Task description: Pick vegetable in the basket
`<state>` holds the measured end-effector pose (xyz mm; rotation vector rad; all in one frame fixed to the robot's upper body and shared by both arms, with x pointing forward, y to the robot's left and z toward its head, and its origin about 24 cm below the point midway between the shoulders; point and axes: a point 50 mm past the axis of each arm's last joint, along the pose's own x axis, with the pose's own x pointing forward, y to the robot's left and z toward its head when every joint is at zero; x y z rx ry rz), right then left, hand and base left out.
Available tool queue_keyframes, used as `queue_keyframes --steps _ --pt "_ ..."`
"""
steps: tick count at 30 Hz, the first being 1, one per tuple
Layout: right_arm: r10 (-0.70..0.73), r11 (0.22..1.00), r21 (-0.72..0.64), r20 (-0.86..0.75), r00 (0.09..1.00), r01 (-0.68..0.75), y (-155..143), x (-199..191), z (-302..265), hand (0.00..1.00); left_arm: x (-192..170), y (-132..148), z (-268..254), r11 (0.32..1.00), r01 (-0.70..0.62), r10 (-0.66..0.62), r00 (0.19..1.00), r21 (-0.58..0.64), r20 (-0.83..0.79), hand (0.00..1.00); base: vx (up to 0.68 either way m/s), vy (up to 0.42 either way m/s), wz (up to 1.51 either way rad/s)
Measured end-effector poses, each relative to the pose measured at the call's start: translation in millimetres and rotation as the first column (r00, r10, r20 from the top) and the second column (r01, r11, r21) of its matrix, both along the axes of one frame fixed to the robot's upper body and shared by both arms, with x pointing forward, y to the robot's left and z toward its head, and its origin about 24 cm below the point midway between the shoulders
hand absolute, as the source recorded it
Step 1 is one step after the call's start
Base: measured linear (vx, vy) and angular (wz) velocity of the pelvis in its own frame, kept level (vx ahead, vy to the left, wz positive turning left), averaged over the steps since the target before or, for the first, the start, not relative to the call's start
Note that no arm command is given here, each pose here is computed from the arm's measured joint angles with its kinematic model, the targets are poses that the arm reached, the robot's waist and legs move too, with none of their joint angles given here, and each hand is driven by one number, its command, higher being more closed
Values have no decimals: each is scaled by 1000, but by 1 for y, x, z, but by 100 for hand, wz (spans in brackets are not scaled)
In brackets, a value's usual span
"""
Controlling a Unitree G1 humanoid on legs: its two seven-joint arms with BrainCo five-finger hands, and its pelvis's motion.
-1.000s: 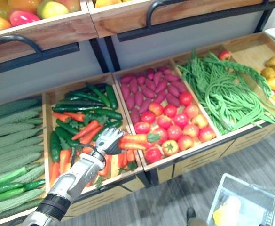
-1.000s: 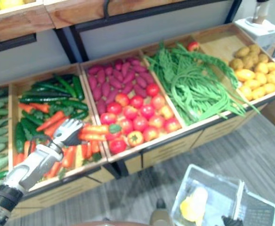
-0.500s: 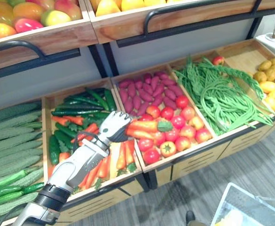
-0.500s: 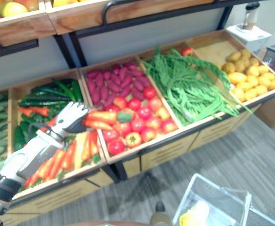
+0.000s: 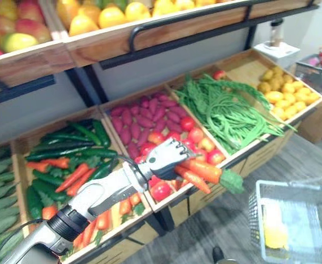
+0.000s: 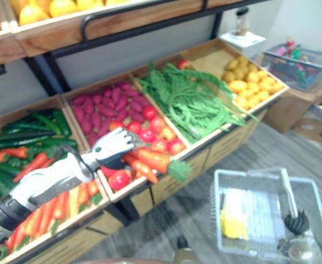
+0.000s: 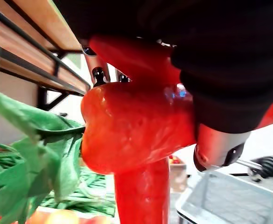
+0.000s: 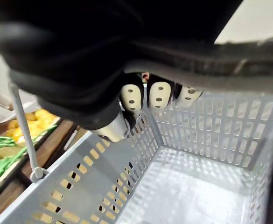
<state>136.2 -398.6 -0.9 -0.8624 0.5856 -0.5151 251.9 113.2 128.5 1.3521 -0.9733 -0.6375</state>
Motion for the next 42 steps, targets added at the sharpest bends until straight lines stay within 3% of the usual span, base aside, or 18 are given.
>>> queue_keyframes --steps 5,17,29,42 --pt "284 945 -158 -42 958 -287 11 36 38 100 -4 -15 -1 995 97 -95 995 39 -33 100 3 -16 -44" --pt "601 757 -206 -155 784 -621 50 86 57 100 -12 -61 6 956 290 -288 956 47 -48 100 -30 -9 -26" --pt "753 608 -125 -223 619 -784 94 103 39 100 -28 -97 1 908 419 -416 906 21 -78 100 -23 9 -20" --pt "835 492 -96 -230 500 -865 126 107 34 100 -46 -124 -3 853 521 -520 849 -10 -96 100 -26 9 -11"
